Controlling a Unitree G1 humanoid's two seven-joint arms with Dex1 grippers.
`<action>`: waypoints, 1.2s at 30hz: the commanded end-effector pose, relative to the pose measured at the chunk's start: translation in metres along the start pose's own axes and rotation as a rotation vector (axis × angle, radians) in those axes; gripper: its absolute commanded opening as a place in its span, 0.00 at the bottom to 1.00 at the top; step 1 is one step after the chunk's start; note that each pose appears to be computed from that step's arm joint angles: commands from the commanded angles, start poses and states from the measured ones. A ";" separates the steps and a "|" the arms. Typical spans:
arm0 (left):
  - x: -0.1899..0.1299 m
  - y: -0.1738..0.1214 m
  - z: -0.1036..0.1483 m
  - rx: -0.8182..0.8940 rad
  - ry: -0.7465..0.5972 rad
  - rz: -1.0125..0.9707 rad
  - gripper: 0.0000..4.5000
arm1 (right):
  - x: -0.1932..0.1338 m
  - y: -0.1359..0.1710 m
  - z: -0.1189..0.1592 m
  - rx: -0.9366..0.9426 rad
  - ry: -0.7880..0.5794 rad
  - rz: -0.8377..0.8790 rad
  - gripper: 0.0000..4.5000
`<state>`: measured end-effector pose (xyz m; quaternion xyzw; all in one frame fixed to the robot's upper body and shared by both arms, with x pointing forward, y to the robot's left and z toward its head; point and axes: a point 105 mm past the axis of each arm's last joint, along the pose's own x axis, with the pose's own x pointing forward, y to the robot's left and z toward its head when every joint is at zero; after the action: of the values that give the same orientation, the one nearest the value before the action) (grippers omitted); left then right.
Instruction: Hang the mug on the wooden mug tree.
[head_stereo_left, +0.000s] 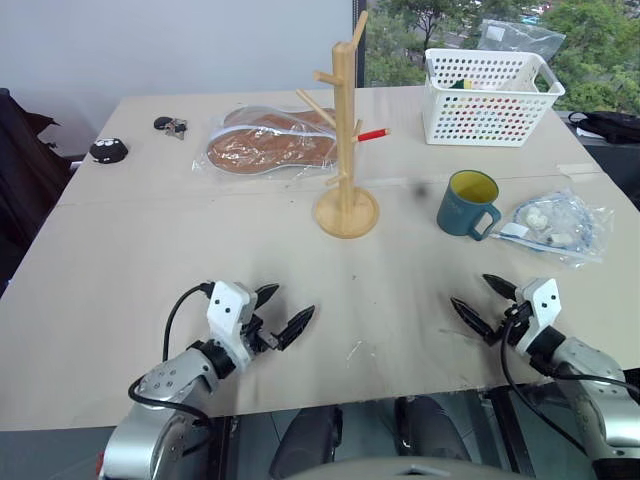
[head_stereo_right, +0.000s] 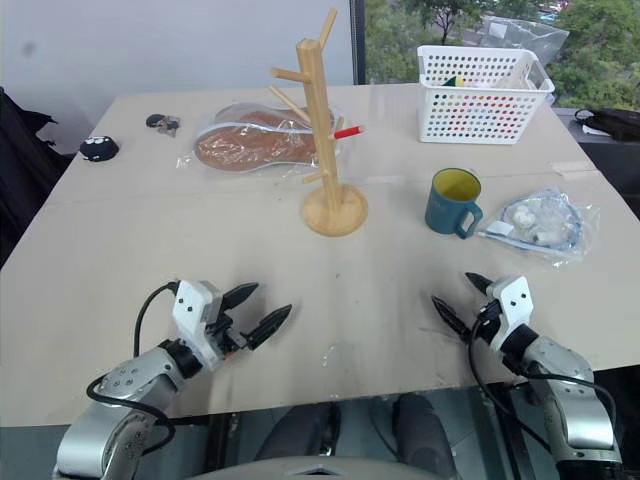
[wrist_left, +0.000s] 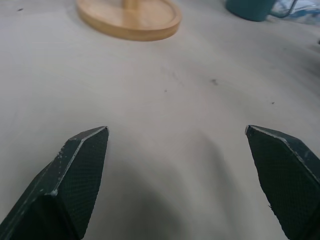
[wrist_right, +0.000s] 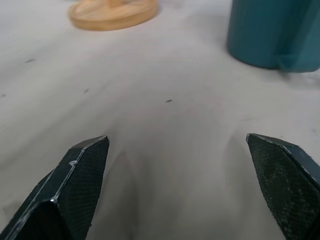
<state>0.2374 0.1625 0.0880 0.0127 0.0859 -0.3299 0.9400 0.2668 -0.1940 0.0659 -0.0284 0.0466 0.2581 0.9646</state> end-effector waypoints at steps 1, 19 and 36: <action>0.005 -0.011 0.023 0.111 -0.018 -0.135 1.00 | 0.007 -0.019 0.025 -0.032 -0.079 -0.159 0.99; 0.030 -0.028 0.123 0.330 -0.043 -0.542 1.00 | 0.051 -0.062 0.046 -0.007 -0.136 -0.617 0.99; 0.029 -0.038 0.125 0.346 -0.049 -0.555 1.00 | 0.069 -0.060 0.053 -0.048 -0.165 -0.514 0.00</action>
<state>0.2612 0.1081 0.1994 0.1287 0.0247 -0.5782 0.8053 0.3576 -0.2074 0.0957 -0.0363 -0.0124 0.0006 0.9993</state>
